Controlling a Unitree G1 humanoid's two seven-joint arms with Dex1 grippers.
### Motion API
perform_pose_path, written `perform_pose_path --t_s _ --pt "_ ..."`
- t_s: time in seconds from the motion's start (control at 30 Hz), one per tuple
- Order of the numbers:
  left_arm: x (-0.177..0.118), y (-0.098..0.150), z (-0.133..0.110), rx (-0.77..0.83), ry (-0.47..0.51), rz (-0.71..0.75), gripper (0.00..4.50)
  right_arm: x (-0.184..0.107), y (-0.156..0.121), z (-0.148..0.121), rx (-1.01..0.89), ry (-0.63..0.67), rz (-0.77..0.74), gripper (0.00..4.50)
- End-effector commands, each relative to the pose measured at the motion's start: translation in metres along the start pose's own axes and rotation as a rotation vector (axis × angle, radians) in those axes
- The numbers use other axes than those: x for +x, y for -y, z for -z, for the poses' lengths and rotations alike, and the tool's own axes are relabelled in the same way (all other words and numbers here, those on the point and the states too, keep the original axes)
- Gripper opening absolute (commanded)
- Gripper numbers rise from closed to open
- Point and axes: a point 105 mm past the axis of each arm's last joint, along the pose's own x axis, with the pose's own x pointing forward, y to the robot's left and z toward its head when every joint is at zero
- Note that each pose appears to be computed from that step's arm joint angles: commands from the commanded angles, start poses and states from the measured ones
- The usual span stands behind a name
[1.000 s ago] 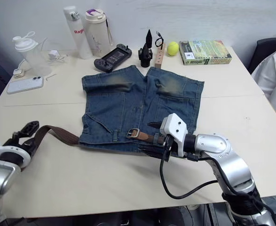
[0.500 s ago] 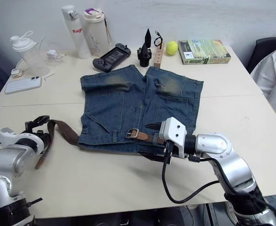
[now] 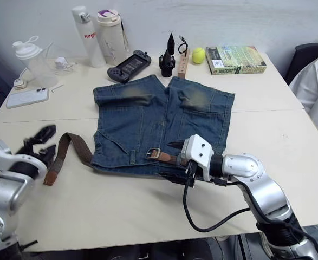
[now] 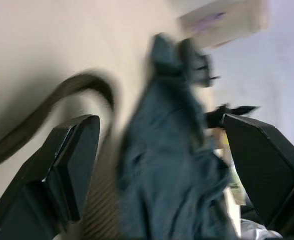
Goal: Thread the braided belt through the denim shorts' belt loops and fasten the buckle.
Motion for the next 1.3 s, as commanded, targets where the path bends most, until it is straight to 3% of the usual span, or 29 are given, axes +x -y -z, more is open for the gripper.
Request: perform_pose_path --t_s 0.03,0.33,0.57,0.67,0.77,0.87,0.9,0.97,1.03,1.1,1.2,1.3 --pt "0.007 -0.005 0.008 -0.095 -0.013 -0.026 4.27 0.000 0.000 -0.009 -0.035 0.017 -0.003 4.50" --pt "0.046 0.001 0.022 0.002 -0.075 -0.019 4.27 0.002 0.000 -0.011 -0.038 0.019 0.004 4.50" --pt "0.066 -0.003 0.014 0.081 -0.014 -0.072 4.27 0.002 0.002 -0.013 -0.045 0.021 0.027 4.50" --pt "0.065 0.012 0.012 0.189 0.032 -0.036 3.53 0.000 0.002 -0.012 -0.040 0.011 0.041 4.50" --pt "0.063 0.028 0.008 0.288 0.084 0.032 2.19 -0.001 0.002 -0.011 -0.040 0.002 0.054 4.50" --pt "0.059 0.054 0.014 0.612 0.121 0.162 0.85 -0.002 0.002 -0.009 -0.038 -0.006 0.068 4.50" --pt "0.057 0.065 0.024 0.799 0.122 0.221 0.47 -0.002 0.002 -0.009 -0.036 -0.008 0.073 4.50" --pt "0.053 0.074 0.038 1.020 0.116 0.303 0.47 -0.002 0.002 -0.008 -0.034 -0.010 0.076 4.50" --pt "0.042 0.092 0.067 1.455 0.140 0.504 0.47 -0.002 0.003 -0.007 -0.035 -0.014 0.082 4.50" --pt "0.026 0.093 0.100 1.798 0.128 0.739 0.47 -0.002 0.003 -0.007 -0.036 -0.018 0.087 4.50" --pt "0.011 0.075 0.121 1.957 0.041 0.961 0.47 -0.003 0.004 -0.005 -0.035 -0.027 0.096 4.50" --pt "0.006 0.055 0.119 1.941 -0.134 1.042 0.47 -0.003 0.005 -0.003 -0.037 -0.038 0.103 4.50"
